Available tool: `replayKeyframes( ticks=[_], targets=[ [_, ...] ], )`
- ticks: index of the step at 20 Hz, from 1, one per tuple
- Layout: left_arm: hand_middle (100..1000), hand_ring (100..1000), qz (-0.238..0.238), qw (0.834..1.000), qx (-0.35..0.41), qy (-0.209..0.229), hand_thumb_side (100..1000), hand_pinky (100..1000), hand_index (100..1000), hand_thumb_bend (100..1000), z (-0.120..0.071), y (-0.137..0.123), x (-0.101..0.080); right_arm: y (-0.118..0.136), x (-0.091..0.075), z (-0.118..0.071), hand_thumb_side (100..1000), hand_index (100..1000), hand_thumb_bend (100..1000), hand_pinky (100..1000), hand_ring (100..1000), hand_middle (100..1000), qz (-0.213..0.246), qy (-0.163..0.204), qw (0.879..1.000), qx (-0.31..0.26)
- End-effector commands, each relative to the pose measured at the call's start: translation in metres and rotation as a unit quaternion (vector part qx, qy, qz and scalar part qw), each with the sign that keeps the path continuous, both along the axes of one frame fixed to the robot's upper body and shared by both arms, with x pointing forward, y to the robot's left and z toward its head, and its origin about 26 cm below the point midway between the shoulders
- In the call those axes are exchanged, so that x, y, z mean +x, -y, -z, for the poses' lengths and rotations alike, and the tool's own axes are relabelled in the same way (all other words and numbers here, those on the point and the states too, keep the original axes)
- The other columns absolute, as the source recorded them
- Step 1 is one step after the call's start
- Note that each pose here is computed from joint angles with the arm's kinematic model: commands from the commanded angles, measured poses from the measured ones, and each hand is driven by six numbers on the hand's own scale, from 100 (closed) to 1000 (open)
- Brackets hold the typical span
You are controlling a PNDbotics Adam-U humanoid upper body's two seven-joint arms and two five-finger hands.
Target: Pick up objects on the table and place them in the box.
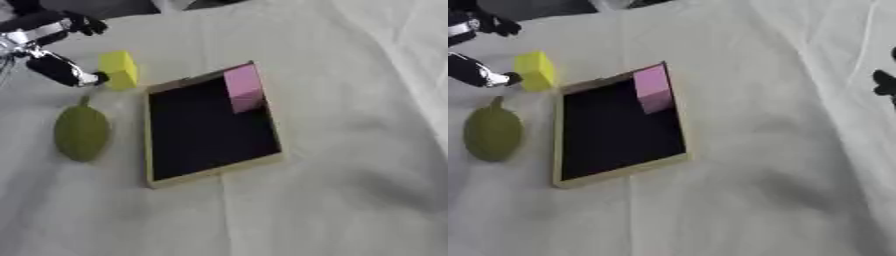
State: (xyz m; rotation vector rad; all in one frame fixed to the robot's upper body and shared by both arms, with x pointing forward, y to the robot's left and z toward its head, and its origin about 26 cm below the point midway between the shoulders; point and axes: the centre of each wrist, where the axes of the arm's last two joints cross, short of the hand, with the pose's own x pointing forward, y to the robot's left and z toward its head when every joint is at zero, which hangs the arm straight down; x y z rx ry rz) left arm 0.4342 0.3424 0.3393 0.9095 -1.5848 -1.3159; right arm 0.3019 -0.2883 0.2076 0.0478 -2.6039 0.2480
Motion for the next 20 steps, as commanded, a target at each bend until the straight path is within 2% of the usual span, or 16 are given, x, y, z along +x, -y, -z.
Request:
replayKeyframes(
  ticks=[1,7,13,15,20],
  targets=[
    [850,901,-0.012,1.0,0.007,0.026,172,976,931,438,-0.018,-0.009,-0.007,-0.002,-0.002,-0.008,652,838,100,922,1000,543,-0.004,0.015,1.0,-0.007],
    [859,904,-0.009,0.999,-0.005,0.038,117,976,930,401,-0.019,-0.008,-0.004,-0.005,-0.001,-0.011,654,839,100,924,1000,542,-0.01,0.018,1.0,-0.011],
    [854,901,0.009,0.999,-0.014,0.047,119,975,927,374,-0.021,-0.003,-0.002,-0.009,0.0,-0.013,657,839,100,925,1000,541,-0.017,0.016,1.0,-0.015],
    [851,900,0.021,0.999,-0.018,0.035,151,976,926,354,-0.02,0.0,0.0,-0.01,0.0,-0.013,658,839,100,926,1000,541,-0.019,0.013,1.0,-0.016],
    [844,895,0.021,0.999,-0.024,-0.007,148,973,923,342,-0.019,0.001,0.002,-0.012,0.001,-0.014,661,840,100,927,1000,541,-0.023,0.012,1.0,-0.017]
  ],
)
